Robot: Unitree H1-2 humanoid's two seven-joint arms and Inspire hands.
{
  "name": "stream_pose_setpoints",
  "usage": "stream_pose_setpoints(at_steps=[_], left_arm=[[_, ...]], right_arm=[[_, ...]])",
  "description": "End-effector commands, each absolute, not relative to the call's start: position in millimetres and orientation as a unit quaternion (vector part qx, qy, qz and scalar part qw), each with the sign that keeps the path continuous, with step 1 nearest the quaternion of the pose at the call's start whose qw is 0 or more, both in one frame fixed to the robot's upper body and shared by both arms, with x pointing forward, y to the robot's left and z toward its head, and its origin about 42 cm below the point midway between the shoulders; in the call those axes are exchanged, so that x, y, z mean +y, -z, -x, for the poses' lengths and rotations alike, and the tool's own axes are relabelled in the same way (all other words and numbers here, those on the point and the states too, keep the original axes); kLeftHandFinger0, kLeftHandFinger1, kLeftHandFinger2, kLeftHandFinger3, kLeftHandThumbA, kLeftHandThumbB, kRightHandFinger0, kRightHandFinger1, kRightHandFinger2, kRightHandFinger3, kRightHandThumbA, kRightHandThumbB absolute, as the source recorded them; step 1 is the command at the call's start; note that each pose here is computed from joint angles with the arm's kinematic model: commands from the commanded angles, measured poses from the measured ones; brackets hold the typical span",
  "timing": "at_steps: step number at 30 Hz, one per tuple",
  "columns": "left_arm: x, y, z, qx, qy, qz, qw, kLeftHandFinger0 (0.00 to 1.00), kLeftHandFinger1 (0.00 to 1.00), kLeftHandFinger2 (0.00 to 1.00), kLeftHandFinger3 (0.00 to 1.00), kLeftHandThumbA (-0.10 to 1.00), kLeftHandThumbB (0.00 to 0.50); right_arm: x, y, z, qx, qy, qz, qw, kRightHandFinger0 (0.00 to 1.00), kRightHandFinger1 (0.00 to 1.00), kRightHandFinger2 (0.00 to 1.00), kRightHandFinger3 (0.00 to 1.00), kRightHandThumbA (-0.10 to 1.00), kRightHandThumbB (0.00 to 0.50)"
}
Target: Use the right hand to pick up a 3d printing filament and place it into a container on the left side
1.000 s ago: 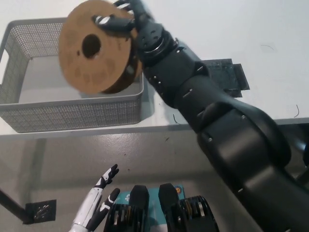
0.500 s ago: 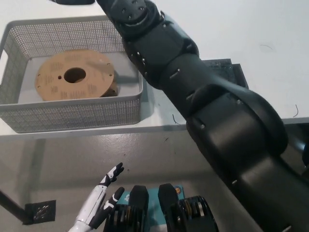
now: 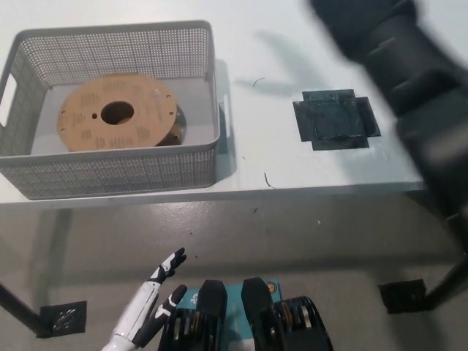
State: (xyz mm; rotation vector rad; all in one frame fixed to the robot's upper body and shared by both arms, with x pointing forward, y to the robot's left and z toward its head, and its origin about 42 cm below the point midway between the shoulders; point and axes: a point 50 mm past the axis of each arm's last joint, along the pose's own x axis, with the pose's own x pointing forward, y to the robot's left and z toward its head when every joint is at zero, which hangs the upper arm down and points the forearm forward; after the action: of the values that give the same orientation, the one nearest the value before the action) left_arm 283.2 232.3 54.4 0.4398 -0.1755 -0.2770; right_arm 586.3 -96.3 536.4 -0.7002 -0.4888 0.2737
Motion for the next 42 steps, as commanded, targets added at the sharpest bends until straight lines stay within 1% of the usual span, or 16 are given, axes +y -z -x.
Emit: stream_pose_setpoints(at_steps=[1,4,7,8,11,18,21,22,23,26,33,34,38,39,40,42], left_arm=[[234.2,-63.1,-284.7,-0.113,0.135,-0.222,0.959,1.0,1.0,1.0,1.0,1.0,0.214],[233.0,-59.7,-284.1,-0.11,0.132,-0.214,0.962,1.0,1.0,1.0,1.0,1.0,0.232],[232.0,-57.5,-282.1,-0.107,0.132,-0.217,0.961,1.0,1.0,1.0,1.0,1.0,0.233],[231.9,-57.4,-282.3,-0.108,0.132,-0.216,0.961,1.0,1.0,1.0,1.0,1.0,0.237],[231.3,-55.0,-279.4,-0.102,0.131,-0.214,0.963,1.0,1.0,1.0,1.0,1.0,0.247],[229.7,-51.7,-278.1,-0.098,0.128,-0.209,0.965,1.0,1.0,1.0,1.0,1.0,0.234],[230.0,-51.4,-277.3,-0.099,0.127,-0.208,0.965,1.0,1.0,1.0,1.0,1.0,0.227],[230.3,-51.1,-277.2,-0.099,0.126,-0.208,0.965,1.0,1.0,1.0,1.0,1.0,0.235],[230.5,-50.9,-277.2,-0.097,0.126,-0.208,0.965,1.0,1.0,1.0,1.0,1.0,0.238],[230.6,-50.6,-277.4,-0.096,0.125,-0.204,0.966,1.0,1.0,1.0,1.0,1.0,0.24],[229.7,-48.2,-275.1,-0.094,0.128,-0.206,0.966,1.0,1.0,1.0,1.0,1.0,0.222],[229.6,-48.2,-274.9,-0.094,0.128,-0.205,0.966,1.0,1.0,1.0,1.0,1.0,0.213],[229.3,-48.1,-275.4,-0.094,0.128,-0.206,0.966,1.0,1.0,1.0,1.0,1.0,0.223],[229.2,-48.1,-275.8,-0.094,0.127,-0.208,0.965,1.0,1.0,1.0,1.0,1.0,0.226],[228.8,-47.7,-275.4,-0.094,0.127,-0.205,0.966,1.0,1.0,1.0,1.0,1.0,0.232],[227.5,-47.3,-274.5,-0.093,0.129,-0.201,0.967,1.0,1.0,1.0,1.0,1.0,0.233]], right_arm=[[-125.7,-609.0,-559.5,-0.341,-0.152,0.408,0.833,1.0,1.0,1.0,1.0,1.0,0.498],[-153.9,-620.2,-536.7,-0.369,-0.15,0.425,0.813,1.0,1.0,1.0,1.0,1.0,0.497],[-175.6,-613.9,-501.3,-0.397,-0.151,0.437,0.793,1.0,1.0,1.0,1.0,1.0,0.464],[-181.2,-609.0,-493.1,-0.408,-0.153,0.435,0.788,1.0,1.0,1.0,1.0,1.0,0.478],[-193.6,-591.6,-469.7,-0.426,-0.165,0.428,0.78,1.0,1.0,1.0,1.0,1.0,0.472],[-203.6,-531.7,-398.5,-0.477,-0.198,0.349,0.782,1.0,1.0,1.0,1.0,1.0,0.498],[-199.4,-505.9,-365.6,-0.515,-0.209,0.327,0.764,1.0,1.0,1.0,1.0,1.0,0.449],[-197.8,-497.6,-354.8,-0.531,-0.211,0.318,0.757,1.0,1.0,1.0,1.0,1.0,0.412],[-196.8,-491.5,-346.6,-0.542,-0.212,0.308,0.753,1.0,1.0,1.0,1.0,1.0,0.407],[-192.7,-478.1,-323.1,-0.553,-0.22,0.288,0.75,1.0,1.0,1.0,1.0,1.0,0.435],[-183.3,-465.2,-277.5,-0.605,-0.234,0.215,0.73,1.0,1.0,1.0,1.0,1.0,0.419],[-182.0,-463.0,-270.2,-0.609,-0.227,0.215,0.729,1.0,1.0,1.0,1.0,1.0,0.452],[-180.7,-448.5,-256.4,-0.627,-0.21,0.195,0.725,1.0,1.0,1.0,1.0,1.0,0.499],[-183.0,-435.9,-251.0,-0.635,-0.194,0.201,0.72,1.0,1.0,1.0,1.0,1.0,0.5],[-183.8,-414.0,-238.9,-0.622,-0.184,0.185,0.738,1.0,1.0,1.0,1.0,1.0,0.469],[-185.4,-398.0,-227.6,-0.591,-0.2,0.171,0.763,1.0,1.0,1.0,1.0,1.0,0.455]])
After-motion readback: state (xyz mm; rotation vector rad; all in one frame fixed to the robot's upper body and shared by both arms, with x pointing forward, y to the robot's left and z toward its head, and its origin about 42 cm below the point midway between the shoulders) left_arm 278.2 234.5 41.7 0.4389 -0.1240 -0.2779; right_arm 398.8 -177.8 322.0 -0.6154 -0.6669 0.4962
